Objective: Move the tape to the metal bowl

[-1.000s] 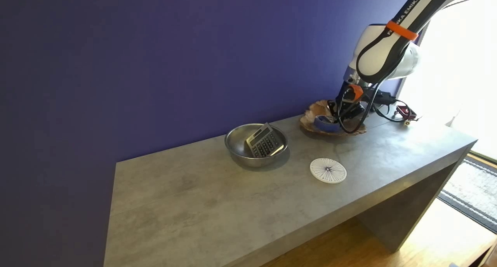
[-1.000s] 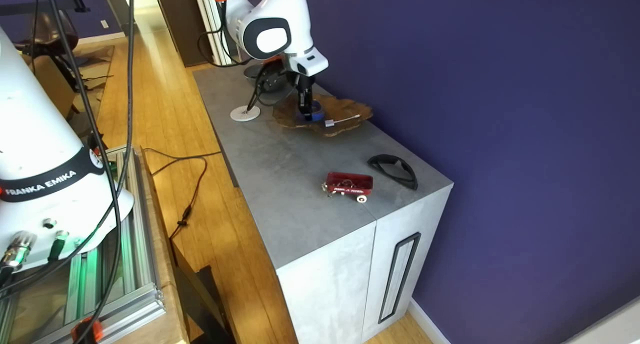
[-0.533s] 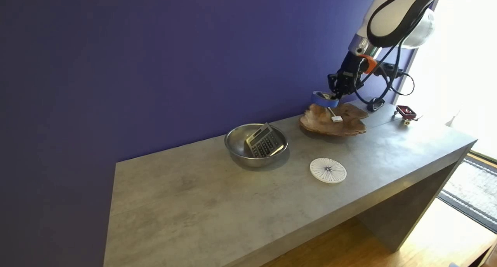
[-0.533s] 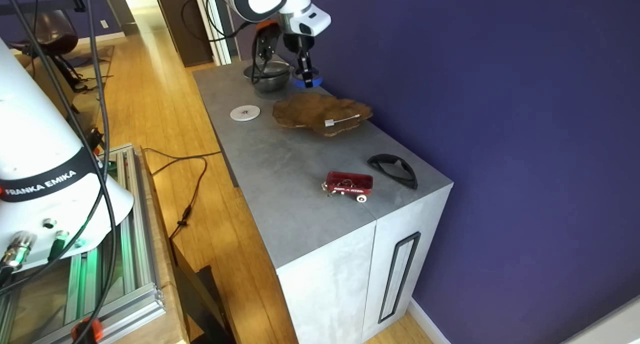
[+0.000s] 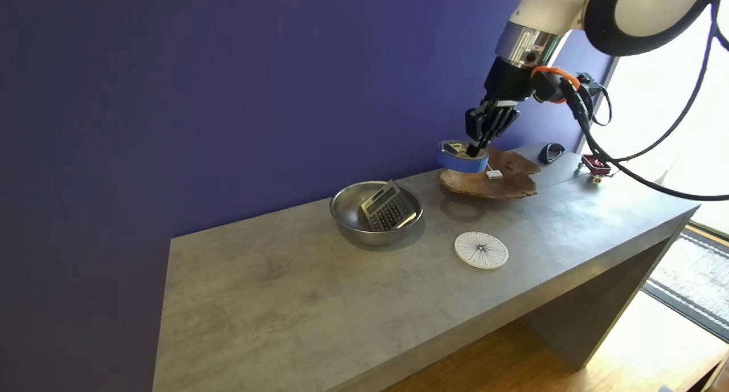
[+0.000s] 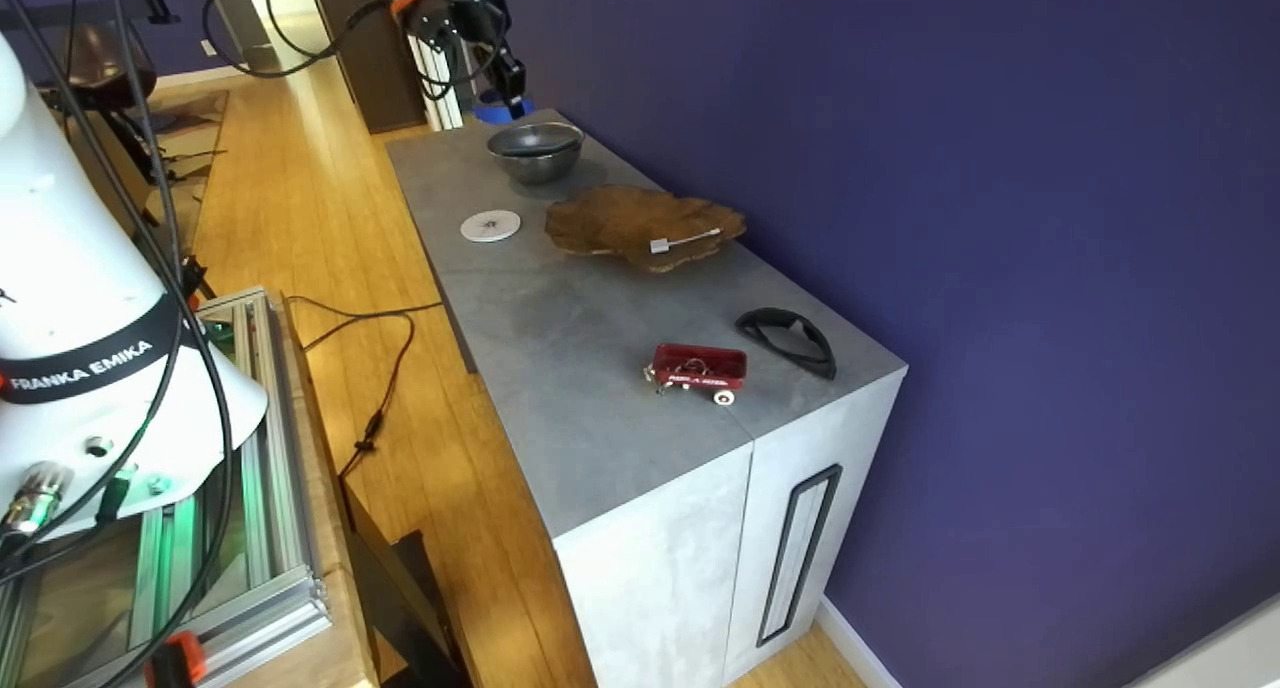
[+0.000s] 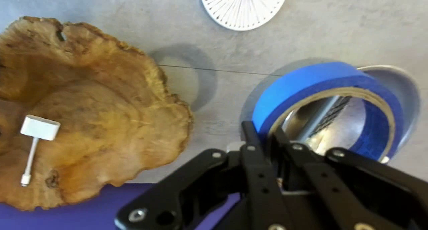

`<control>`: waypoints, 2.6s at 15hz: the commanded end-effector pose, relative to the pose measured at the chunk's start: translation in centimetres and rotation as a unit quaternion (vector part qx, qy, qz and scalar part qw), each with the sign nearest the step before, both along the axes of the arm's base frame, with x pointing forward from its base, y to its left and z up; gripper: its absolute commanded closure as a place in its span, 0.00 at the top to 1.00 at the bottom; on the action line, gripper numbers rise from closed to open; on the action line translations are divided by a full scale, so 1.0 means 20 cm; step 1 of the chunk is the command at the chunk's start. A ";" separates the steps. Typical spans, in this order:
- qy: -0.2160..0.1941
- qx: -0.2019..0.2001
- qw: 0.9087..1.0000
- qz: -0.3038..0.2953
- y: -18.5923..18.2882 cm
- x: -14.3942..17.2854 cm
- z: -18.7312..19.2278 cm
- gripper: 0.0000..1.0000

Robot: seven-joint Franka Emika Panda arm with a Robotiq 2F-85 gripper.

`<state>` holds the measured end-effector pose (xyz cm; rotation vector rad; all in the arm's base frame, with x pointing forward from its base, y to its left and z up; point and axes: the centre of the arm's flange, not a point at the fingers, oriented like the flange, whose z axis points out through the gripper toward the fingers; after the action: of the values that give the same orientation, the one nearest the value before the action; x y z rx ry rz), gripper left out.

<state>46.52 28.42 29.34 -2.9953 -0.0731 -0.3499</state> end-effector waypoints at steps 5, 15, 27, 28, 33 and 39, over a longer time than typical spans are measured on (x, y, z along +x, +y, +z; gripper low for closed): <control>-0.018 -0.054 0.998 0.003 0.09 0.00 -0.12 0.03; -0.135 -0.052 0.981 0.129 0.89 0.18 -0.12 0.03; -0.048 0.059 0.994 0.078 0.97 0.52 -0.54 0.38; -0.052 0.066 0.994 0.070 0.94 0.55 -0.50 0.44; -0.050 0.060 0.995 0.069 0.78 0.56 -0.28 0.78; -0.045 0.096 0.978 0.178 0.58 0.28 -0.01 1.00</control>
<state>57.48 43.73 25.88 -2.7907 -0.3793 -0.4863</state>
